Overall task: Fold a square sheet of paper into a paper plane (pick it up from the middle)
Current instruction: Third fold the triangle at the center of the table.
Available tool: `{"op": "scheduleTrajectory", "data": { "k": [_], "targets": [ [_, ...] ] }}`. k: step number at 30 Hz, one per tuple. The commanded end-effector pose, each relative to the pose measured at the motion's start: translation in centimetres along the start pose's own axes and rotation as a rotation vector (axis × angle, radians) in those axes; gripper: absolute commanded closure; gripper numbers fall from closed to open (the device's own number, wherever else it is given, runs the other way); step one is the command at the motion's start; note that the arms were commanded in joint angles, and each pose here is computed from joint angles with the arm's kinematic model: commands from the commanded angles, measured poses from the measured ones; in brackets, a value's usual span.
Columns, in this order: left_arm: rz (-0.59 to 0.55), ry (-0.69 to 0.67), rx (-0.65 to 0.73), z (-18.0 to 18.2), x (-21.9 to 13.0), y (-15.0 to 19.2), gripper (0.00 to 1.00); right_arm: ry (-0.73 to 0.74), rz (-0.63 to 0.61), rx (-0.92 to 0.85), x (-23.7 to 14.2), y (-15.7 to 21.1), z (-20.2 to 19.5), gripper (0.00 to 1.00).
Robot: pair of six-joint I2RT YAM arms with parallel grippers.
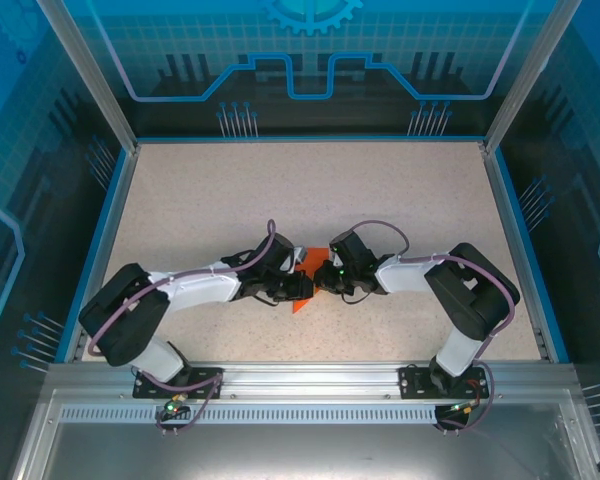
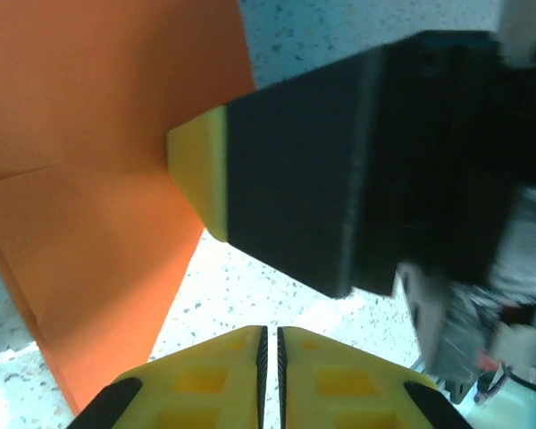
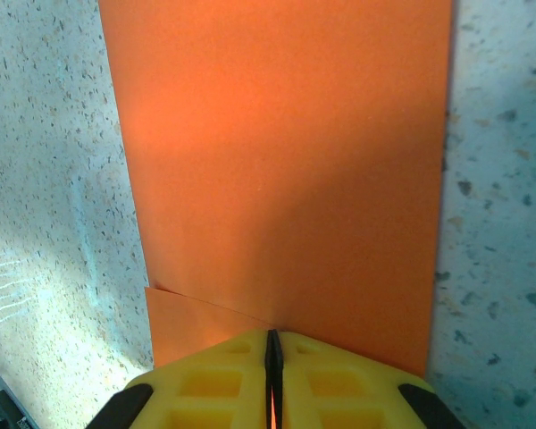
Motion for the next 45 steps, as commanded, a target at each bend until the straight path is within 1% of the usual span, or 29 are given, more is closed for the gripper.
{"op": "scheduleTrajectory", "data": {
  "k": [1,9,13,15,21,28,36,42,45],
  "targets": [
    [0.036,0.04,-0.059,0.3,1.0,0.3,0.87,0.125,0.013,0.021,0.9,0.9,-2.8,0.89],
    [0.095,-0.017,-0.098,2.2,3.0,1.2,0.9,0.131,0.014,0.023,0.9,0.8,-2.7,0.89],
    [0.134,-0.098,-0.106,3.6,3.3,2.2,0.91,0.136,0.014,0.023,0.9,0.8,-2.8,0.89],
    [0.141,-0.1,-0.111,3.9,3.3,2.7,0.91,0.142,0.013,0.021,0.8,0.8,-2.9,0.89],
    [0.099,-0.059,-0.099,3.0,2.2,2.6,0.9,0.148,0.01,0.015,0.8,0.8,-2.8,0.89],
    [0.075,-0.071,-0.089,2.8,0.8,2.9,0.88,0.149,0.012,0.012,0.8,0.8,-2.9,0.89],
    [0.149,-0.143,-0.131,5.0,1.8,5.2,0.89,0.16,0.01,0.013,0.7,0.9,-3.1,0.89],
    [0.173,-0.176,-0.139,5.8,1.0,6.9,0.89,0.164,0.01,0.012,0.6,0.9,-3.1,0.89],
    [0.182,-0.167,-0.13,5.7,0.8,7.2,0.89,0.16,0.008,0.01,0.5,0.8,-2.9,0.89]
  ]
}}
Point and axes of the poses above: each hand's point on the last joint's axis, 136 mm out from that joint toward the fingers, its own x axis out along the fingers, its own z axis along the line the jaws close on, y = z × x, the point moved 5 cm from there along -x, back along the fingers, and after that the axes turned 15 degrees about x, right-handed, at the moved point
